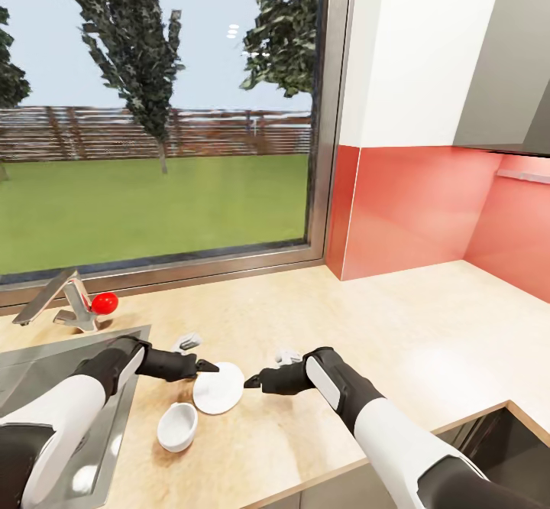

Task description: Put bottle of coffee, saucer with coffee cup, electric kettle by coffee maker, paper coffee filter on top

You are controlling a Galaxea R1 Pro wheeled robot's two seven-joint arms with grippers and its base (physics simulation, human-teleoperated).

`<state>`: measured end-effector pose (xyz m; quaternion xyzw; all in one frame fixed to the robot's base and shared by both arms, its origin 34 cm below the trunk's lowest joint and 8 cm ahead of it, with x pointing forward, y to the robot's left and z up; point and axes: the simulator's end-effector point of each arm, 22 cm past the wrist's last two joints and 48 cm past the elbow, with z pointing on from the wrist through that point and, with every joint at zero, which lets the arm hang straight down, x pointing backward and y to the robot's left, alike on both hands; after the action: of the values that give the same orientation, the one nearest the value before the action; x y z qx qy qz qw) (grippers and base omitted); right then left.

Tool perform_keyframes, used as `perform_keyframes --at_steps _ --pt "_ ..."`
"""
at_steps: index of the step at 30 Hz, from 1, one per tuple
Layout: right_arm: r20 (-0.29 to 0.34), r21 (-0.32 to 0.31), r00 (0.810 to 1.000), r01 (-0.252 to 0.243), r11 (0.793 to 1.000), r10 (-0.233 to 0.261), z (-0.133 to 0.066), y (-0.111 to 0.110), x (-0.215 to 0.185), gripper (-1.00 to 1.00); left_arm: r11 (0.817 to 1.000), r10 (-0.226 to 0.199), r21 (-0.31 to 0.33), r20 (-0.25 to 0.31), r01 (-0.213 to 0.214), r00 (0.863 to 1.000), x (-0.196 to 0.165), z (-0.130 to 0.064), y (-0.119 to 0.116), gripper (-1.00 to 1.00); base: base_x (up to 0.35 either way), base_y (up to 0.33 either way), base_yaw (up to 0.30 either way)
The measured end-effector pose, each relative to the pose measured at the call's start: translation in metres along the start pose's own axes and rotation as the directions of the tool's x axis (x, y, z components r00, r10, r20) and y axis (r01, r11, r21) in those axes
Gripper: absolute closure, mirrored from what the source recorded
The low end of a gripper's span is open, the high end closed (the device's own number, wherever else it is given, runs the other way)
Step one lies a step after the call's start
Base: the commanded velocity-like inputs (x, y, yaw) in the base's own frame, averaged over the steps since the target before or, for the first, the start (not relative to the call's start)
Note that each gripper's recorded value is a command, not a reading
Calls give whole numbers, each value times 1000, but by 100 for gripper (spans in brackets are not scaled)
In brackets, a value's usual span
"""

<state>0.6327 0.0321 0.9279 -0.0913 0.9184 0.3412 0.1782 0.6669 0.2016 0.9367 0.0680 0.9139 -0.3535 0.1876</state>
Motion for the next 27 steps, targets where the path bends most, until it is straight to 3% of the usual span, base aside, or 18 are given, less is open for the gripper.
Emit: perform_keyframes --at_steps 27 --pt "0 -1 1000 -3 1000 3 0 0 0 -100 999 -17 34 -11 18 1000 10 14 -12 -100 0 0 0"
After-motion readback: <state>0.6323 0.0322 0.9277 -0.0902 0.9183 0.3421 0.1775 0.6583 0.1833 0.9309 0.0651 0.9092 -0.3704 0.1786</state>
